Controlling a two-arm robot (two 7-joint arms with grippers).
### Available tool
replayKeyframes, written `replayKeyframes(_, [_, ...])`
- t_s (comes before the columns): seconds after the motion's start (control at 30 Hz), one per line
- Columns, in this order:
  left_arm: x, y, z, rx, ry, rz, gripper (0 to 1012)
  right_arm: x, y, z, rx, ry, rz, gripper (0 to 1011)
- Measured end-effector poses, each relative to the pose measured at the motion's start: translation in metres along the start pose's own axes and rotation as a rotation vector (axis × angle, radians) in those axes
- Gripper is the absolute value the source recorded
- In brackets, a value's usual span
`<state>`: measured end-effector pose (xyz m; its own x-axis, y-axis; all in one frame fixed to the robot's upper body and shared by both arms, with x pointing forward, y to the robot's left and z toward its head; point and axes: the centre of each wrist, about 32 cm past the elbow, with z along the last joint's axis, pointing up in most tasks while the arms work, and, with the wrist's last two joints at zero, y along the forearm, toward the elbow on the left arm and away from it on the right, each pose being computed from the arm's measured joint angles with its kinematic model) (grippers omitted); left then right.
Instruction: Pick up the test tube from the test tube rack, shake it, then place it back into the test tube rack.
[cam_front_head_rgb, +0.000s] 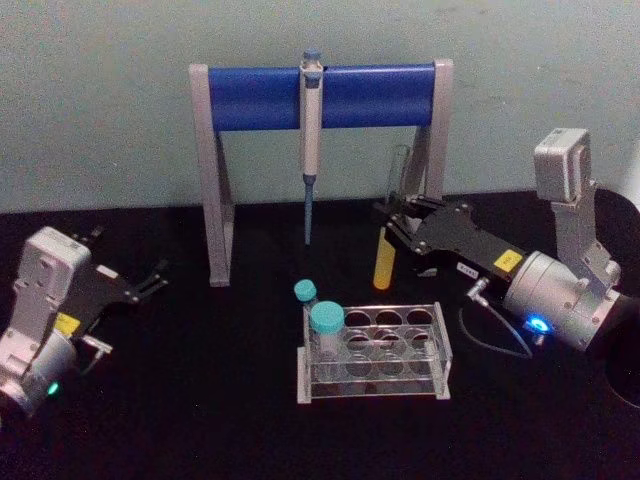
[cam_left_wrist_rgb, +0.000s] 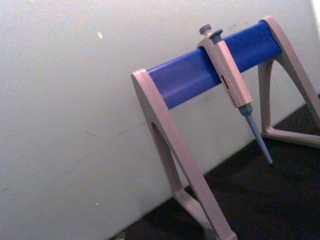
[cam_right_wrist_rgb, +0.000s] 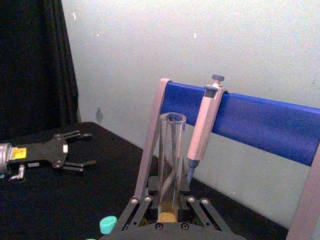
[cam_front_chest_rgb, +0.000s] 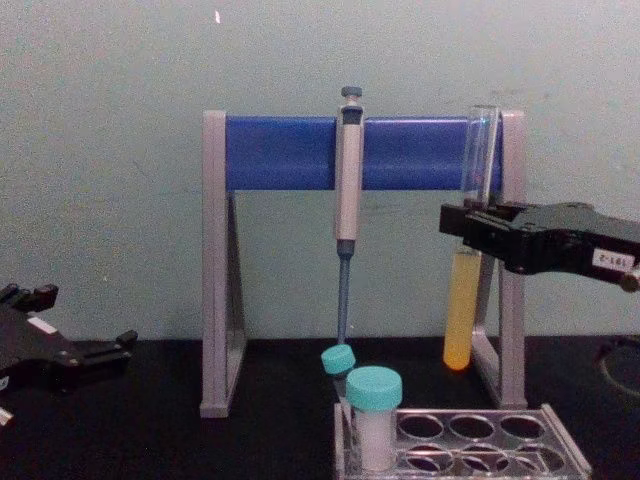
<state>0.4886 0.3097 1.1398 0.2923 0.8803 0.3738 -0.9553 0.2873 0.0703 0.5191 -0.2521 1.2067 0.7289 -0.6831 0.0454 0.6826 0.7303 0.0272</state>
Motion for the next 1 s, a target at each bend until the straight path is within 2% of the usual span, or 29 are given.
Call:
replayKeyframes(0.27, [0.0000, 0.0000, 0.0000, 0.000, 0.000, 0.000, 1010, 0.002, -0.006, 0.004, 0.000, -0.019, -0.027, 229])
replayKeyframes(0.6, [0.0000, 0.0000, 0.0000, 0.000, 0.000, 0.000, 1010, -0.001, -0.030, 0.012, -0.027, -0.047, -0.072, 229])
replayKeyframes(0.8, [0.0000, 0.0000, 0.0000, 0.000, 0.000, 0.000, 1010, -0.015, -0.046, 0.015, -0.069, -0.028, -0.034, 229])
replayKeyframes(0.93, [0.0000, 0.0000, 0.0000, 0.000, 0.000, 0.000, 1010, -0.021, -0.044, 0.013, -0.068, 0.006, 0.017, 229])
replayKeyframes(1.0, [0.0000, 0.0000, 0.0000, 0.000, 0.000, 0.000, 1010, -0.024, -0.038, 0.011, -0.059, 0.033, 0.056, 229])
